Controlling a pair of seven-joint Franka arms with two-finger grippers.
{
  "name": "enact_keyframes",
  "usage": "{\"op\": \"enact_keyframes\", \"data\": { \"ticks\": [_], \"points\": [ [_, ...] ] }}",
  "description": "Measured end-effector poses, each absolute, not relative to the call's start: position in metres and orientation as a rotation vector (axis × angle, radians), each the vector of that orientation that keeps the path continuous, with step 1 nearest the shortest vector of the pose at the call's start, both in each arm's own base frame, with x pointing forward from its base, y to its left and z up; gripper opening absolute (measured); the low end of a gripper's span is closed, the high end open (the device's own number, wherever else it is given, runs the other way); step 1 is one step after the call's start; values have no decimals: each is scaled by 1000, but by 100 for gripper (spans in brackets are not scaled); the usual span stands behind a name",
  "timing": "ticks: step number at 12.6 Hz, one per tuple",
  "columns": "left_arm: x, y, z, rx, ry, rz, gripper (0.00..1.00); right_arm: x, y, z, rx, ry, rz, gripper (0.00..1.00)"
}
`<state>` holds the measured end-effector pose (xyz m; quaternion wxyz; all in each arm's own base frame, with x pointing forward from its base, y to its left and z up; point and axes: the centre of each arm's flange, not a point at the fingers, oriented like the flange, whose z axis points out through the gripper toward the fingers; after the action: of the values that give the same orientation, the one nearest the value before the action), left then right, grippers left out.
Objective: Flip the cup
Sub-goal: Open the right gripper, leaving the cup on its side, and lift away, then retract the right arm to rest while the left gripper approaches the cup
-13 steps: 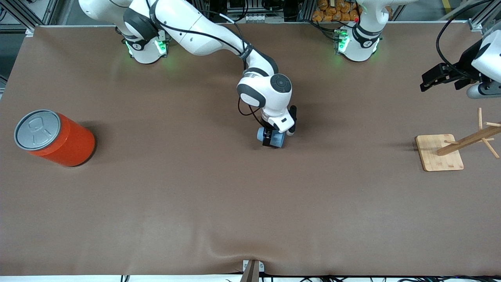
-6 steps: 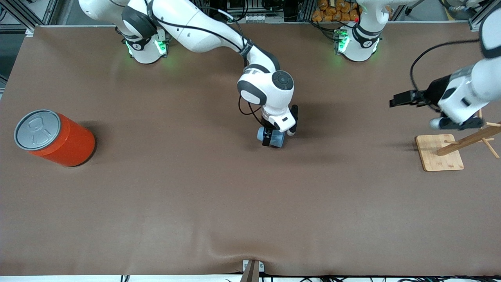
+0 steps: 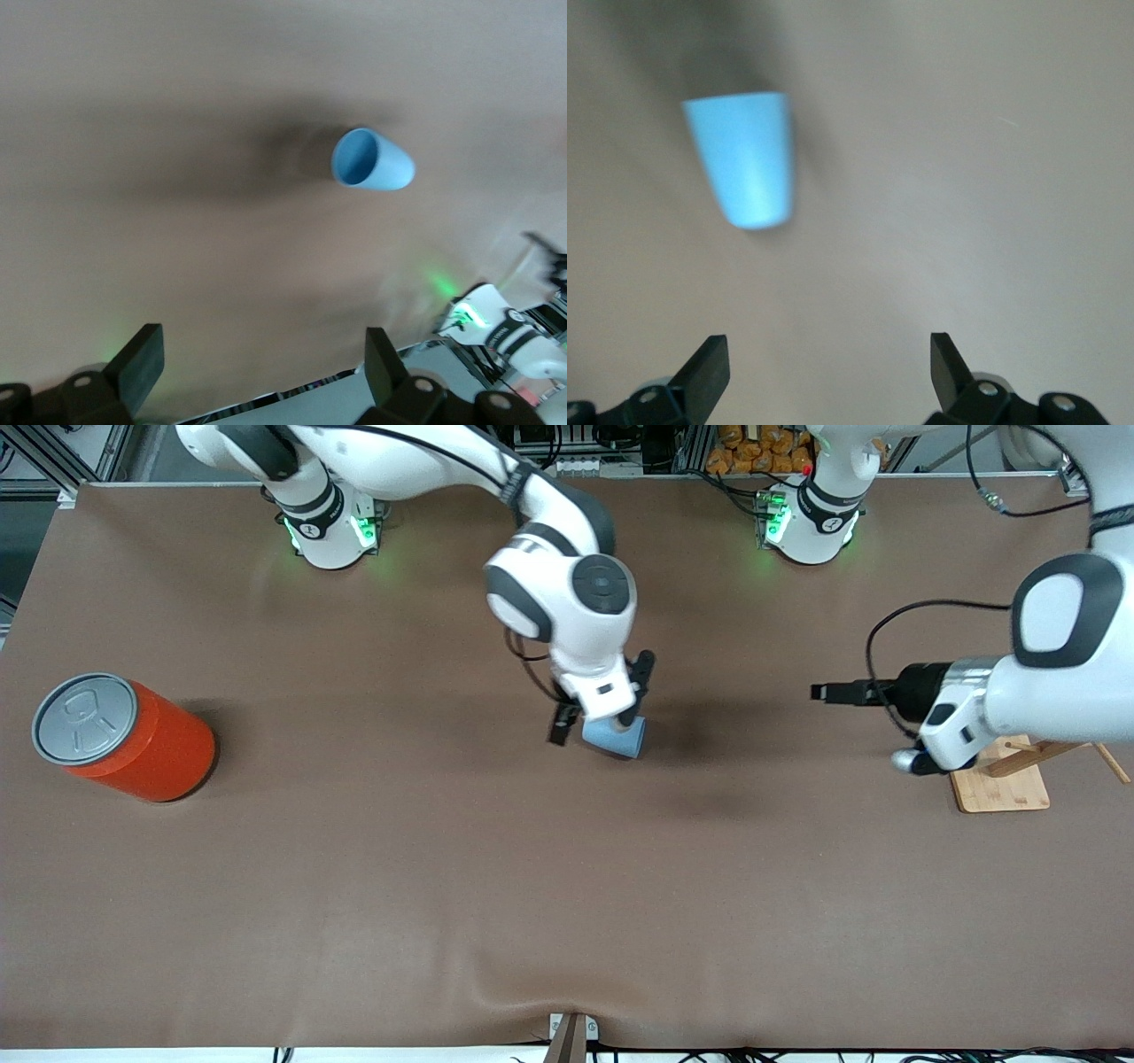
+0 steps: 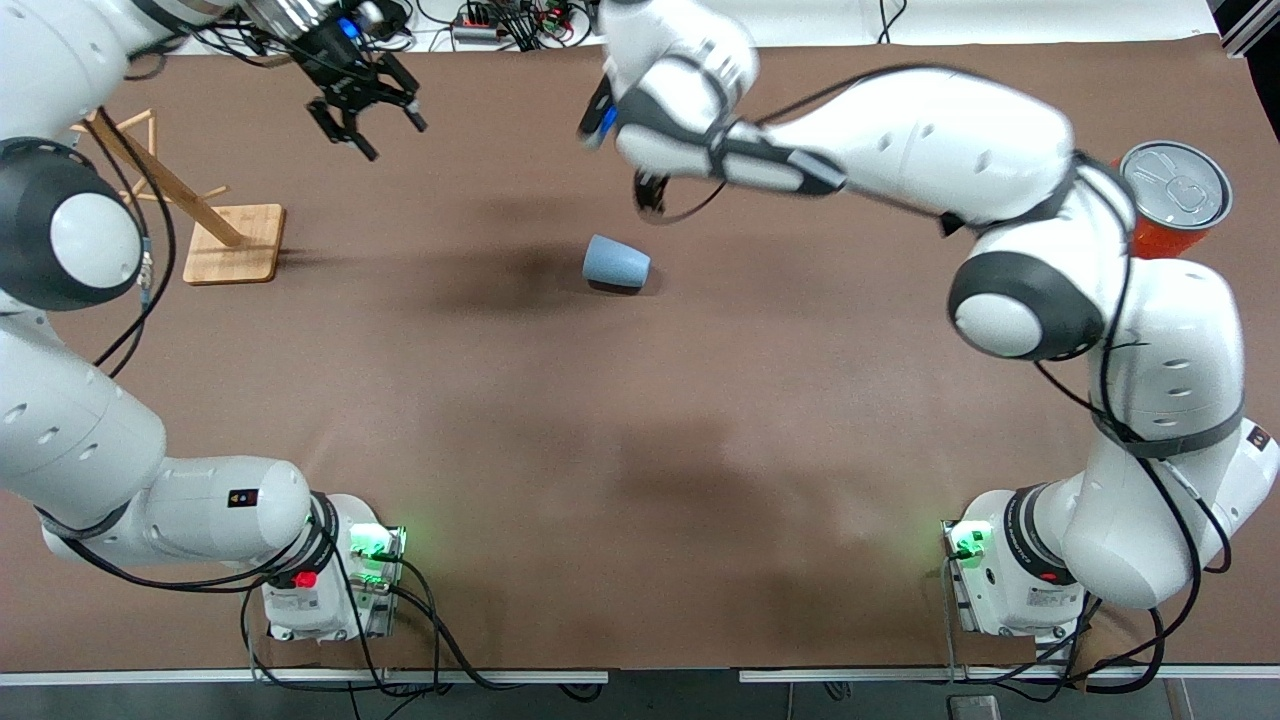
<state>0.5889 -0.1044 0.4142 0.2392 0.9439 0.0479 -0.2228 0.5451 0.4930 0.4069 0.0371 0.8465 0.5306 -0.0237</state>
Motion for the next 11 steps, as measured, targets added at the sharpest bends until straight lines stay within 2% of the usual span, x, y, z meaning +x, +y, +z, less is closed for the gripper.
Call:
{"op": "enact_keyframes", "data": {
  "ticks": [2, 4, 7, 11],
  "points": [
    [595, -147, 387, 2582, 86, -591, 100, 605, 399, 441, 2777, 1428, -86, 100],
    [594, -183, 366, 2572, 35, -590, 100, 644, 311, 468, 2888, 1272, -92, 100],
    [595, -206, 338, 2484, -29, -591, 100, 654, 227, 547, 2967, 1085, 46, 100],
    [597, -230, 311, 2444, -132, -523, 100, 646, 125, 603, 3179, 549, 34, 100]
  ]
}}
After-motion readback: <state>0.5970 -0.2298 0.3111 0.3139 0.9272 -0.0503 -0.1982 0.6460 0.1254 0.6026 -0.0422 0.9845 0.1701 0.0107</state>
